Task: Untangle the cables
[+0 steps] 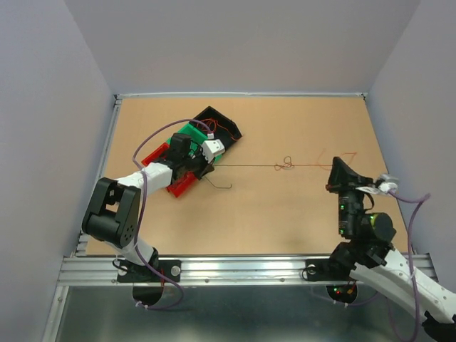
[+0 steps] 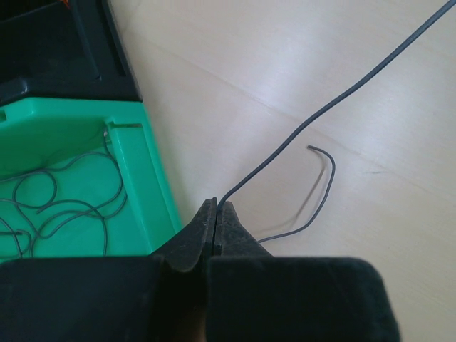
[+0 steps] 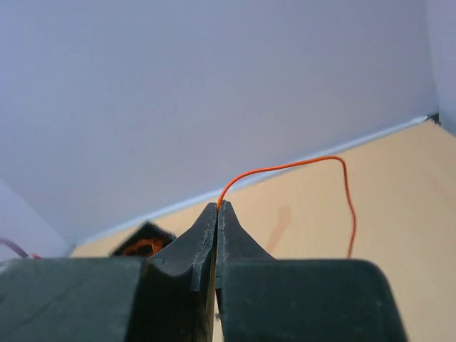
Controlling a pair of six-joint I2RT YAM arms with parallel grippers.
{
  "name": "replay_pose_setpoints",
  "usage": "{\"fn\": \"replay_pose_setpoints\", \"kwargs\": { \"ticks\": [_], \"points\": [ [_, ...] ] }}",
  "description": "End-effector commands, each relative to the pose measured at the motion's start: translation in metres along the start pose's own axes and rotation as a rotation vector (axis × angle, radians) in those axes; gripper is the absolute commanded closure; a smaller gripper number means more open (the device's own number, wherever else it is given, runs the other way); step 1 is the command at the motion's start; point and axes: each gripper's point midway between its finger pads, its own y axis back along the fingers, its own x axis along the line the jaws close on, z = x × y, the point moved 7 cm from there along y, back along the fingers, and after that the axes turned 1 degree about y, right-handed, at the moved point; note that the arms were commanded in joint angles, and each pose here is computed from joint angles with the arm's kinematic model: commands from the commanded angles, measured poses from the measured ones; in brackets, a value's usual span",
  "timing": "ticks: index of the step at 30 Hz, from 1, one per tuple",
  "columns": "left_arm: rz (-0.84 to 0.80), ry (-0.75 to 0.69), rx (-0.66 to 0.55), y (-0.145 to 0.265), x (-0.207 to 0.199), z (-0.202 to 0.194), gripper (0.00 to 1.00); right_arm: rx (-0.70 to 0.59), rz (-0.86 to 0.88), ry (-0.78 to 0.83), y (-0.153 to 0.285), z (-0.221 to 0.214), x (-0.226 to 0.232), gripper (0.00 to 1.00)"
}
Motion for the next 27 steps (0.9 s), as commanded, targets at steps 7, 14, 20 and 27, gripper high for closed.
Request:
{"fn": "replay_pose_setpoints", "kwargs": {
  "ticks": [7,14,20,27],
  "points": [
    [0.028,-0.022,-0.017,-0.002,0.006,0.006,1.00,-0.211,0.038,-0.245,0.014,0.138,-0.003,0.99],
    [0.067,-0.027,-0.015,0.000,0.009,0.005,1.00,-0.196,0.042,-0.224,0.003,0.146,0.011,0.99],
    [0.053,-0.006,0.030,-0.014,0.013,-0.007,1.00,-0.328,0.168,-0.360,0.018,0.221,0.014,0.99],
    [0.038,-0.019,0.008,-0.011,0.006,-0.002,1.00,-0.418,0.346,-0.518,0.031,0.325,0.033,0.99]
  ]
}}
